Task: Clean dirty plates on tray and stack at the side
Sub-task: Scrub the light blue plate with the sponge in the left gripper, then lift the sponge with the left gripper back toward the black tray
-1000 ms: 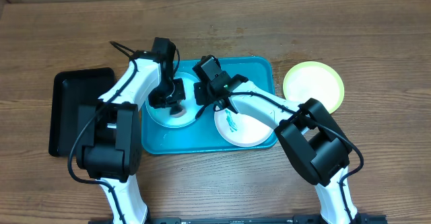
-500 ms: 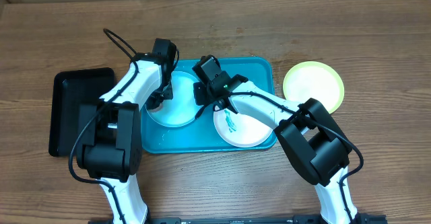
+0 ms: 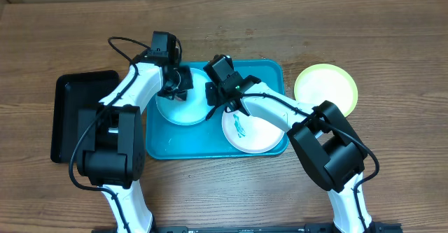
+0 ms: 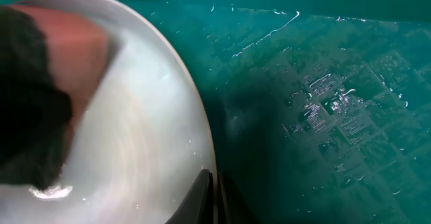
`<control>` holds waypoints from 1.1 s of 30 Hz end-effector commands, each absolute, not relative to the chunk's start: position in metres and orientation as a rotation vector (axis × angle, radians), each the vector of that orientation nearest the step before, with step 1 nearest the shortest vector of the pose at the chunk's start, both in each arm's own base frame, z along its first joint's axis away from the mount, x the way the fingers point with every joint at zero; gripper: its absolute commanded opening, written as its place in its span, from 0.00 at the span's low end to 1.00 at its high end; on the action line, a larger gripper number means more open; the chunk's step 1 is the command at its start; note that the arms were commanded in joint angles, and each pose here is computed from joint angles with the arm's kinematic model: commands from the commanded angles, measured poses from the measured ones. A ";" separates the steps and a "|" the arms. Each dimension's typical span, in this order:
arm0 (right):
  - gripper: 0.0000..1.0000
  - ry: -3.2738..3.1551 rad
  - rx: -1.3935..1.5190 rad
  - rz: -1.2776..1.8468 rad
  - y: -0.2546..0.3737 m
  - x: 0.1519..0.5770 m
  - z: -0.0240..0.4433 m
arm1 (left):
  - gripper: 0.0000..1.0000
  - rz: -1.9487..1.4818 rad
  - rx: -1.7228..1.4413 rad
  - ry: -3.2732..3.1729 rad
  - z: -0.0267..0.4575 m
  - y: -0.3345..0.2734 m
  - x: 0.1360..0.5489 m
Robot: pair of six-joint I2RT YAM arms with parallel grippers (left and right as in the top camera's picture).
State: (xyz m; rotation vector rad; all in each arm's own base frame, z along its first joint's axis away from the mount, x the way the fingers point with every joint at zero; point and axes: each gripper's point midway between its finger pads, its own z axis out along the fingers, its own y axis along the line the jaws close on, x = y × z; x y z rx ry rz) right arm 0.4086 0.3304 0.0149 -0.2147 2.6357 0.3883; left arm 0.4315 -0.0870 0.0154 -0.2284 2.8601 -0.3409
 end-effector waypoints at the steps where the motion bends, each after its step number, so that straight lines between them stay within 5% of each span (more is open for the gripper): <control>1: 0.04 2.643 -0.247 0.392 0.334 0.403 0.012 | 0.04 -0.610 -0.005 2.900 0.016 -0.124 0.413; 6: 0.04 2.642 -0.247 0.393 0.334 0.403 0.012 | 0.04 -0.505 0.079 2.947 0.010 -0.110 0.403; 13: 0.04 2.641 -0.281 0.380 0.333 0.403 0.011 | 0.04 0.112 -0.062 3.035 0.005 -0.026 0.393; 23: 0.04 2.629 -0.296 0.372 0.333 0.404 0.012 | 0.04 0.187 -0.558 2.730 0.124 0.049 0.409; 33: 0.04 2.411 -0.593 0.276 0.350 0.410 0.087 | 0.04 0.188 -1.026 2.531 0.185 0.137 0.349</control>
